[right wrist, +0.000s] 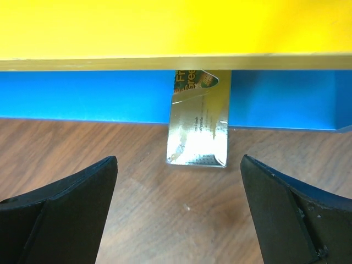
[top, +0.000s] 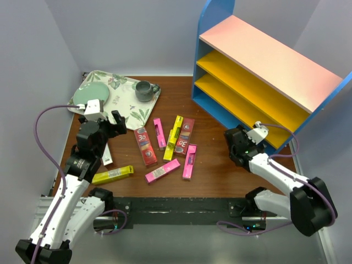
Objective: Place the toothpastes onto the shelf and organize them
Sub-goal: Place the toothpaste on the shelf, then pick up the toothpaste from the center of the board.
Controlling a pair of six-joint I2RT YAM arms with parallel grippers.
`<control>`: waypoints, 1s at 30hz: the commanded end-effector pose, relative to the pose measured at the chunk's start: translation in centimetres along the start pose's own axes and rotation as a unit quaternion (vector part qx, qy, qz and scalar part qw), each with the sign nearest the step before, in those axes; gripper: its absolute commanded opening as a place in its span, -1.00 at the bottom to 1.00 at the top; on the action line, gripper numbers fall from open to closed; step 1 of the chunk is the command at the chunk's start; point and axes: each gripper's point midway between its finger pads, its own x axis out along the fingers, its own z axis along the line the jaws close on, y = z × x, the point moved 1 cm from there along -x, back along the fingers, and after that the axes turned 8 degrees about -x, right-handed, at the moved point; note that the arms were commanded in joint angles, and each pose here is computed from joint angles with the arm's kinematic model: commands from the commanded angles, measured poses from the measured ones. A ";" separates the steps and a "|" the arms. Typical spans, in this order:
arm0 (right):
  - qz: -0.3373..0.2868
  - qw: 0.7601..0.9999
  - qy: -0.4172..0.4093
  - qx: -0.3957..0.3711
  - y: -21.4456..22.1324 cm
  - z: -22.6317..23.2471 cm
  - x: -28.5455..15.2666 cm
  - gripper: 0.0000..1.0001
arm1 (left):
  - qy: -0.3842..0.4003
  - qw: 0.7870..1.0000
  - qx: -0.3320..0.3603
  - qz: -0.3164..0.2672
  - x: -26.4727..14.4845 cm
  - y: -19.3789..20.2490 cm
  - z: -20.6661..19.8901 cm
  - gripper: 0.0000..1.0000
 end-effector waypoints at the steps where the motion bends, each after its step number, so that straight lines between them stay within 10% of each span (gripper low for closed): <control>1: 0.010 0.999 -0.028 -0.045 -1.4 -0.1 -1.5 0.97 | 0.005 1.000 0.002 -0.012 0.3 -0.4 -0.2 0.99; 17: 0.076 0.943 -0.274 -0.171 -0.9 5.1 -6.6 0.97 | -0.191 0.980 -0.034 0.034 2.8 2.5 7.4 1.00; 30: 0.086 0.925 -0.326 -0.175 1.2 5.8 -7.2 0.97 | -0.402 0.913 -0.072 0.009 1.3 2.6 17.5 0.99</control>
